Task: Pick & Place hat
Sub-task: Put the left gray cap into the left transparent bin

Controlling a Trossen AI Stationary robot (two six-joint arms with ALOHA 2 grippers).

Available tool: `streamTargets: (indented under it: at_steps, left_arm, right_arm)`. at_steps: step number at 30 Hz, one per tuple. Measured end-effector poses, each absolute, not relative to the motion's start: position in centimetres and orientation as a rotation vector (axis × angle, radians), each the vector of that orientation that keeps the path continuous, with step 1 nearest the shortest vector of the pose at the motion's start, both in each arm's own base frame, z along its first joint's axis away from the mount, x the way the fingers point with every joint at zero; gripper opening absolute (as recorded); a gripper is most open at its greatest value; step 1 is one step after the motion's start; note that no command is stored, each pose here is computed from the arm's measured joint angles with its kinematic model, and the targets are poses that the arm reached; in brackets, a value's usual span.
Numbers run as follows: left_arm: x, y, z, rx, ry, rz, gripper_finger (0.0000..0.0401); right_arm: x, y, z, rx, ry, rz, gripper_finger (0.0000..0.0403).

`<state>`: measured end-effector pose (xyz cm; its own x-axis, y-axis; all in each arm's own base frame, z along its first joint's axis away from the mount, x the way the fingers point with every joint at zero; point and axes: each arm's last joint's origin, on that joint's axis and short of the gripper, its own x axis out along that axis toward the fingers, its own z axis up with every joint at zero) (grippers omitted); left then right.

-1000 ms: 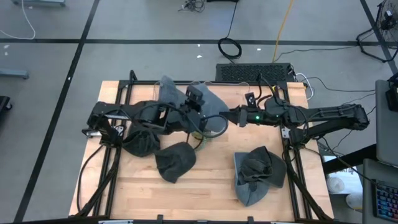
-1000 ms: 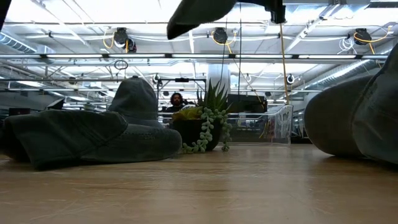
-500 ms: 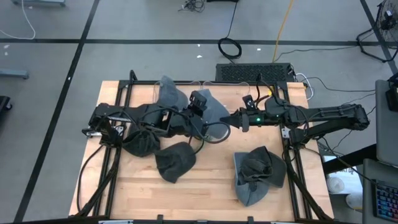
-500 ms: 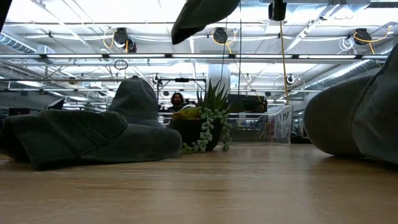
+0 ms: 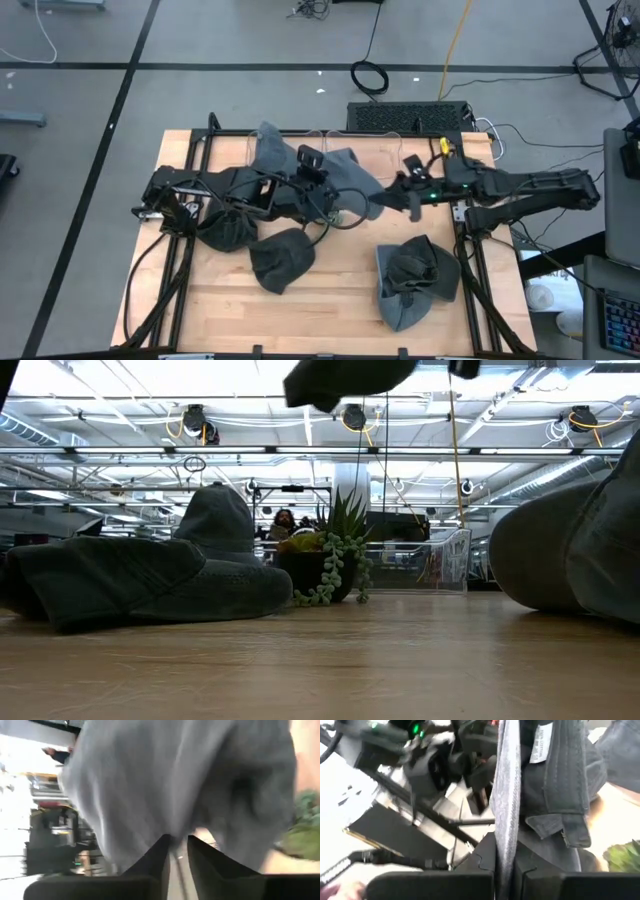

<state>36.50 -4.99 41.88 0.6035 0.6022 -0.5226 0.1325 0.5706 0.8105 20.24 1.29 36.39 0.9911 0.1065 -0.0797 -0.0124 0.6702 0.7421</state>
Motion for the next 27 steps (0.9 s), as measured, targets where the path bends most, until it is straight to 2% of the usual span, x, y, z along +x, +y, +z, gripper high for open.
streamTargets:
  at_steps: [12,21,27]
  left_arm:
    - [35.0,-3.1,43.2,0.436,0.81,0.283,0.0186]
    - [33.9,-0.3,45.0,-0.017,0.701,0.043,0.0245]
    - [33.8,0.9,45.8,-0.175,0.645,-0.115,0.0264]
  right_arm:
    - [15.1,1.2,37.5,0.724,0.125,0.088,0.0001]
    - [14.1,1.7,37.5,0.646,0.195,0.288,0.0]
    - [14.1,2.0,38.0,0.621,0.179,0.413,0.0]
